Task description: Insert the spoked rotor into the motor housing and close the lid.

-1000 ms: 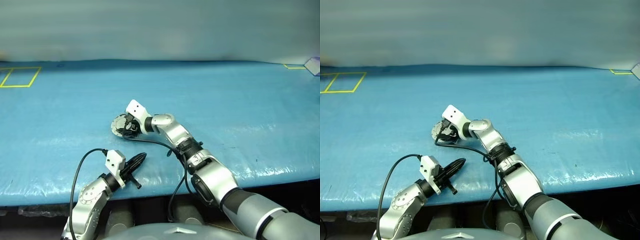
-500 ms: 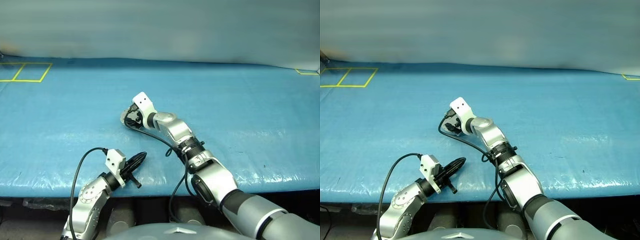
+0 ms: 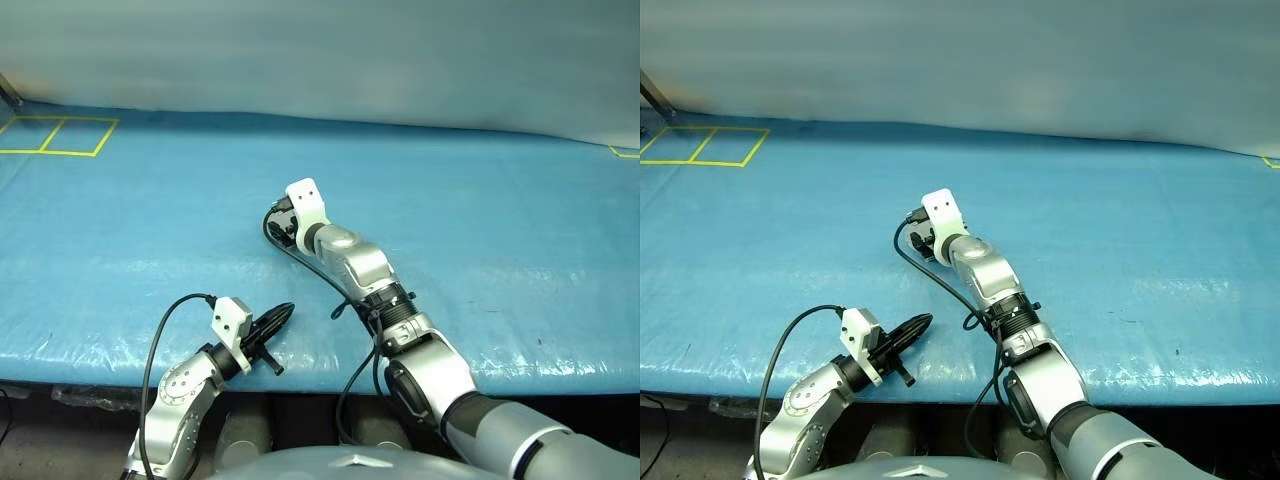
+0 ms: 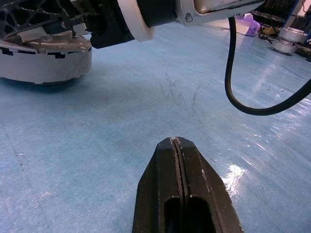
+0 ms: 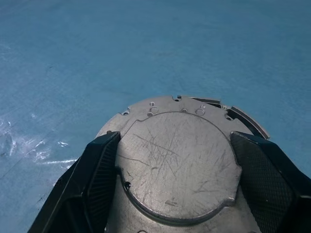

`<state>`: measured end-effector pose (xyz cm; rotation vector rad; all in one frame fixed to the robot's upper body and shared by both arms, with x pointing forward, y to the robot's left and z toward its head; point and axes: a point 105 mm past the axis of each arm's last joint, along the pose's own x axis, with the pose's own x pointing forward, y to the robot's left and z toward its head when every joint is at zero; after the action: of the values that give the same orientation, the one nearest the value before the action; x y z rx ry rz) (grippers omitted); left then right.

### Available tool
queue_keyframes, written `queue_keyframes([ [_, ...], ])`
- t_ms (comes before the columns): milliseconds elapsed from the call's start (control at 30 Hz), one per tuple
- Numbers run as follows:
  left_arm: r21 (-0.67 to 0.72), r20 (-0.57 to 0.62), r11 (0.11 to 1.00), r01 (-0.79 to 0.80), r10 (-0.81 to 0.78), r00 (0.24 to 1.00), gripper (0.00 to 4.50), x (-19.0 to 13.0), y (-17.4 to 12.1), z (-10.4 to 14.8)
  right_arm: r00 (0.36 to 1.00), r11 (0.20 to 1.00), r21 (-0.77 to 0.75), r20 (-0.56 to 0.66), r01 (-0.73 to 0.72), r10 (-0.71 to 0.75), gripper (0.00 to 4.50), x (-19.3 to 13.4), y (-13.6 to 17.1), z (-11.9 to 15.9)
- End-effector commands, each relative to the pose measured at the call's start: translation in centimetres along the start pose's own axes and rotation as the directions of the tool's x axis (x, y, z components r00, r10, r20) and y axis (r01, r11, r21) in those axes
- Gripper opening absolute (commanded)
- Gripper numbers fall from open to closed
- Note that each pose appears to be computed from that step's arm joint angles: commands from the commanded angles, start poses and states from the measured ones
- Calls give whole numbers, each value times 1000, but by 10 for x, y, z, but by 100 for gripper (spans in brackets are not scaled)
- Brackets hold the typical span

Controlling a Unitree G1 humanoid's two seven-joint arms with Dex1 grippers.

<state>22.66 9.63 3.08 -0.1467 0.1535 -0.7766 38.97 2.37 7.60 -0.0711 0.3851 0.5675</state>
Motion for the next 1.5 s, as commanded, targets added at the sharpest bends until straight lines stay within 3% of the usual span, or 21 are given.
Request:
queue_keyframes([
  [33, 17, 33, 1000, 23, -23, 999, 0, 2, -5, 9, 991, 996, 63, -127, 59, -50, 327, -1, -6, -47],
  [167, 16, 33, 1000, 21, -22, 999, 0, 2, -6, 9, 995, 999, 1, -93, 43, -43, 327, -5, -6, -42],
  [500, 13, 30, 999, 29, -29, 999, 0, 4, -8, 8, 999, 1000, 9, -36, 29, -29, 327, -16, -3, -12],
  [833, 8, 33, 999, 40, -40, 999, 0, 6, -10, 8, 984, 995, -16, -145, 100, -102, 327, -24, -23, -47],
  [1500, -3, 27, 998, 57, -57, 998, 0, 8, -12, 5, 950, 973, 125, -273, 194, -154, 327, -80, -25, -98],
])
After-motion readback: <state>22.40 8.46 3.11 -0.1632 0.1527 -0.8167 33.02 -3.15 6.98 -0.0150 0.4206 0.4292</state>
